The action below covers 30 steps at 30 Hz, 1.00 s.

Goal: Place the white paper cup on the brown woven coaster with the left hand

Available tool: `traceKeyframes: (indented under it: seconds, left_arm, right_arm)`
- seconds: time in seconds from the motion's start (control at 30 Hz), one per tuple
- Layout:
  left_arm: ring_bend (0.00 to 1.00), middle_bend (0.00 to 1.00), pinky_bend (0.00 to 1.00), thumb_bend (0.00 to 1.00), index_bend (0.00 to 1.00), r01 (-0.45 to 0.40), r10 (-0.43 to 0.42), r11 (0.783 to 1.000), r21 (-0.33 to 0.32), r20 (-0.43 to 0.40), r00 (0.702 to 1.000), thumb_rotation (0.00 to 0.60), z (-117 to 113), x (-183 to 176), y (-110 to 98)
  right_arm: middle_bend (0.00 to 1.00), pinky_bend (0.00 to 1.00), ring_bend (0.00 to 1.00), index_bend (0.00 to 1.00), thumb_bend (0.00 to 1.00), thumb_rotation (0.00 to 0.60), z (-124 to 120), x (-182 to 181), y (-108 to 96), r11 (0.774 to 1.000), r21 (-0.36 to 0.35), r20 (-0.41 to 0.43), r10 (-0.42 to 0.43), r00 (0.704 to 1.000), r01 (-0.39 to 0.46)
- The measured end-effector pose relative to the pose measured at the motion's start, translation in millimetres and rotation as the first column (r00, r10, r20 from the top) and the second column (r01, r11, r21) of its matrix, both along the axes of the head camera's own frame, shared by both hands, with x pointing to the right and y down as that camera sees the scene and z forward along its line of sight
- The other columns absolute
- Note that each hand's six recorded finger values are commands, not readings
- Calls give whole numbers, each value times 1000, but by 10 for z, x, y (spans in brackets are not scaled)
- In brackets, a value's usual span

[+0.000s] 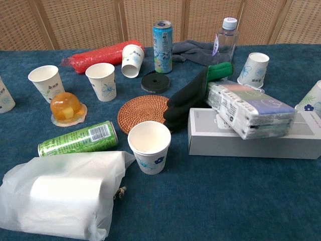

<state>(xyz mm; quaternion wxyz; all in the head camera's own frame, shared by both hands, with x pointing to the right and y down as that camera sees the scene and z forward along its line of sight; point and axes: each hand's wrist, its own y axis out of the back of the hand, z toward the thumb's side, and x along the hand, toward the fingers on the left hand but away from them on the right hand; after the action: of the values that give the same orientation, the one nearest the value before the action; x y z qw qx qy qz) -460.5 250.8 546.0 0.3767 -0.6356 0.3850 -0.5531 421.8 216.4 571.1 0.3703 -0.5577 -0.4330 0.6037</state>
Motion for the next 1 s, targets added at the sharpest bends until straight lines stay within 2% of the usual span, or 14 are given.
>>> traceKeyframes:
  seconds: [0.33, 0.53, 0.73, 1.0]
  left_arm:
    - [0, 0, 0, 292, 0, 1, -1, 1000, 1, -5, 1000, 600, -8, 1, -1]
    - [0, 0, 0, 292, 0, -5, 6, 1000, 7, -29, 1000, 600, 1, 14, -147]
    - [0, 0, 0, 291, 0, -78, 78, 997, 4, -44, 996, 600, 58, 121, -570]
    - [0, 0, 0, 292, 0, -185, 183, 982, -44, -53, 982, 600, 296, 497, -1280]
  right_arm:
    - [0, 0, 0, 0, 0, 600, -7, -12, 6, 1000, -1, 3, -3, 1000, 3]
    - [0, 0, 0, 0, 1, 600, -6, -14, -6, 1000, 0, 5, 3, 1000, -3]
    - [0, 0, 0, 0, 2, 600, 2, -12, -4, 1000, -7, 4, 2, 1000, -2]
    - [0, 0, 0, 0, 2, 600, -38, 14, -13, 1000, -1, 20, 13, 1000, -13]
